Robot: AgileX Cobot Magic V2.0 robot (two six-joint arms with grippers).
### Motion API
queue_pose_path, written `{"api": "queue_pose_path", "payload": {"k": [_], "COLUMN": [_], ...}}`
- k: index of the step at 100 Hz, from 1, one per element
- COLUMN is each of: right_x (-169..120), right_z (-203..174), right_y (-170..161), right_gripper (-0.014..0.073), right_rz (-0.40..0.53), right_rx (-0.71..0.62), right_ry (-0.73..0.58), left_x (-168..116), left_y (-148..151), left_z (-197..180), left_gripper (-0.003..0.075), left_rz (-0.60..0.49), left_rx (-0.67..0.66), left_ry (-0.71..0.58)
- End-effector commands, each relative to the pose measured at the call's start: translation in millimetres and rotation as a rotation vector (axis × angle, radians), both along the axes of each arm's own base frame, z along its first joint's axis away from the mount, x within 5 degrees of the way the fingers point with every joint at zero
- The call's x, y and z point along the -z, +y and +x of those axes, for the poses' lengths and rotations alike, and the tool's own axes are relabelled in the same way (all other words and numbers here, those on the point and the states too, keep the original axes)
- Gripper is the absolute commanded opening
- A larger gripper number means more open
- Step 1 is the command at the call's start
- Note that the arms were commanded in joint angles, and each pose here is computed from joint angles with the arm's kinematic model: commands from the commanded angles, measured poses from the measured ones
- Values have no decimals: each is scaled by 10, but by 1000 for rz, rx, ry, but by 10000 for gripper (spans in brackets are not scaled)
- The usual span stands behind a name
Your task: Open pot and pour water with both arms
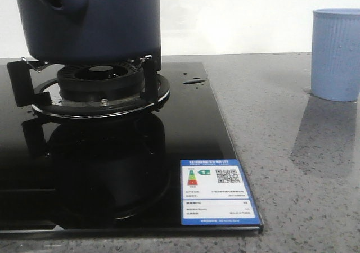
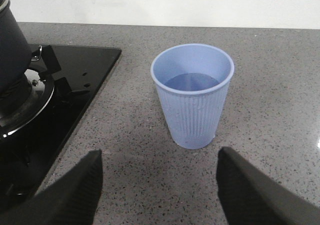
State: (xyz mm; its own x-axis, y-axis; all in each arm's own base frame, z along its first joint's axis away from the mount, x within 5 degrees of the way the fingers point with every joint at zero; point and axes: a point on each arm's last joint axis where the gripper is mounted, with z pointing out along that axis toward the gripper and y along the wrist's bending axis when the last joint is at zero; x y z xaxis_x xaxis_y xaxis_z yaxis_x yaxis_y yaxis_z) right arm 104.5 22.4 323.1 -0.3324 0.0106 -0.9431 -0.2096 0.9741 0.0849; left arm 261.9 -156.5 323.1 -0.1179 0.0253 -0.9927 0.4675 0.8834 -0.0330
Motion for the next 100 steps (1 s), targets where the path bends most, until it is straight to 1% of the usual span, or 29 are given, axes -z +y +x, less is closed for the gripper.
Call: {"api": "queue_pose_path", "payload": {"k": [1,8,13,22,39,51,72,100], "right_x": [-160,-160,-160,-160,-160,-136,27,240], "right_z": [33,33,33,33,33,37,73,125], "right_y": [-12,-12,-12,-12,-12,-14,-29,-74], "right_gripper": [440,441,440,440,440,440,440,441], "right_rz": [6,6,6,6,6,1,2,15], "right_rx": [17,17,17,17,17,19,40,97], "right_ry": [-88,-88,-88,-88,-88,-84,-82,-145], "left_x": [-282,-290,-295,-296,-308,-379,-565,-841], "left_y": [22,24,25,25,32,79,344,741], "left_z": [-16,-15,-15,-15,-12,-41,-87,-251], "left_gripper": [454,392,363,341,340,340,340,340], "left_rz": [-73,-77,-80,-81,-86,-101,-125,-151], "left_rx": [-17,-19,-20,-21,-25,-36,-106,-211], "left_ry": [-138,-145,-151,-152,-164,-190,-245,-324]}}
